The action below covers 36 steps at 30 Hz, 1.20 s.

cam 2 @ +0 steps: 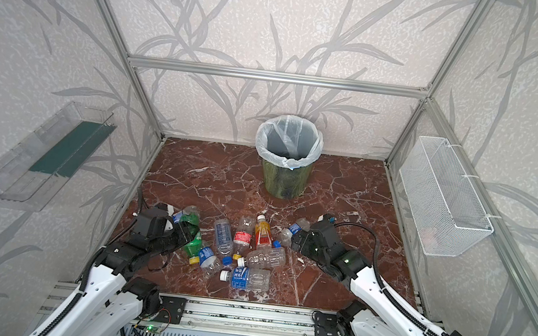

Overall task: Throw the plastic bottles in the bin
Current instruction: 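Lift the green bottle with the left gripper and swing it over the bin, then open the left gripper to drop the green bottle and pull back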

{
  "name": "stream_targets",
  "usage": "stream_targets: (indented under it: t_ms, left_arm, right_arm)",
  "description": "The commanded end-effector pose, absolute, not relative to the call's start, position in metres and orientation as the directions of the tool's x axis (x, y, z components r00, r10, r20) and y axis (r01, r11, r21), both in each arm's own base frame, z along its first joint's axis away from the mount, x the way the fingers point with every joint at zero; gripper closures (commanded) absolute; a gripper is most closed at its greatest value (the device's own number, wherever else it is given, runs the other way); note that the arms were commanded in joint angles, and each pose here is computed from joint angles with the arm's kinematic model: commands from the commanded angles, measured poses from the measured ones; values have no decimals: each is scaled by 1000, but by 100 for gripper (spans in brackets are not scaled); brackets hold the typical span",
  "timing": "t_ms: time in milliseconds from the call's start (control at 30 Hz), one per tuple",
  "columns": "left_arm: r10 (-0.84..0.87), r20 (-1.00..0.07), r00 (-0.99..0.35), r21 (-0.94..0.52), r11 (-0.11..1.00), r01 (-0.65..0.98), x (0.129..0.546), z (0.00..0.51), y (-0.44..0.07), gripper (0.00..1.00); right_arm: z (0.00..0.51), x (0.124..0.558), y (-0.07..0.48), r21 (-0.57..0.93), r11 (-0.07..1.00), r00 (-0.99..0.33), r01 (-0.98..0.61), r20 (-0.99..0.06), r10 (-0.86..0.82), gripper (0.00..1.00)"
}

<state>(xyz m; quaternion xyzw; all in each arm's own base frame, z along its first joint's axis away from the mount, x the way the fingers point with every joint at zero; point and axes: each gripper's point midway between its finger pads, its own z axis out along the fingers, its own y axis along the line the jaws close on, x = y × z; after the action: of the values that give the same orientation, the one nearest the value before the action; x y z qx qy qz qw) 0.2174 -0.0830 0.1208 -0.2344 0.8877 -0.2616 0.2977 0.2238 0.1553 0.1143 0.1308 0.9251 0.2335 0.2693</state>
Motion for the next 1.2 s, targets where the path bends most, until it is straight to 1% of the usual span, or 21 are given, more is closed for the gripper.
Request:
stream_targets:
  t_ms: [0,100,200,267,367,433,467,500,600,667,700,733,833,900,967,1033,1100,1167]
  left_arm:
    - [-558,-446,-700,-672,725,-150,234,142,-100,46]
    - [-556,-477,-680,-699,709,-89,251,166,-110,46]
    - [-557,-517,-650,-733,680,0,282,216,-127,46]
    - [-550,-550,-628,-754,651,89,310,264,-146,46]
    - [-511,-620,-596,-738,638,221,356,351,-185,46]
    - [-487,-652,-581,-729,614,303,384,403,-214,44]
    - [-482,-669,-566,-718,616,324,400,428,-225,42]
    - [-480,-673,-563,-713,623,322,419,443,-233,37]
    - [-442,-654,-614,-724,601,338,459,468,-262,24]
    - [-399,-637,-659,-712,633,305,464,464,-266,7]
    - [-380,-637,-671,-692,666,280,461,458,-262,3]
    - [-363,-648,-670,-663,701,262,454,455,-255,1]
    - [-303,-671,-676,-572,792,212,431,444,-237,1]
    - [-234,-686,-689,-479,858,186,411,433,-227,1]
    - [-184,-690,-700,-426,885,187,396,412,-226,1]
    - [-270,-714,-647,-500,842,201,376,397,-217,2]
    - [-363,-736,-572,-553,809,199,352,382,-197,2]
    - [-374,-719,-587,-544,828,139,334,350,-178,2]
  right_arm:
    - [113,221,150,490,863,-814,122,-449,369,6]
    - [114,220,147,484,866,-810,127,-454,373,7]
    - [118,218,142,479,868,-799,132,-467,379,7]
    - [121,218,138,477,868,-791,136,-476,385,7]
    - [126,218,132,479,866,-780,147,-482,399,7]
    - [132,219,128,483,862,-773,152,-485,408,7]
    - [135,219,126,485,861,-769,155,-488,413,7]
    - [138,219,125,485,860,-766,156,-491,416,7]
    - [145,222,121,487,859,-759,159,-496,422,7]
    - [147,223,121,486,860,-762,157,-495,418,6]
    - [147,222,121,485,860,-764,157,-492,417,6]
    - [146,222,121,485,860,-767,156,-489,415,5]
    - [142,222,122,490,857,-771,158,-481,417,5]
    - [140,222,125,495,855,-778,154,-473,413,4]
    - [137,222,127,496,855,-784,153,-466,410,4]
    - [133,221,127,503,851,-786,155,-459,414,4]
    - [130,219,128,512,844,-787,160,-450,422,5]
    - [127,217,129,517,840,-793,166,-436,425,5]
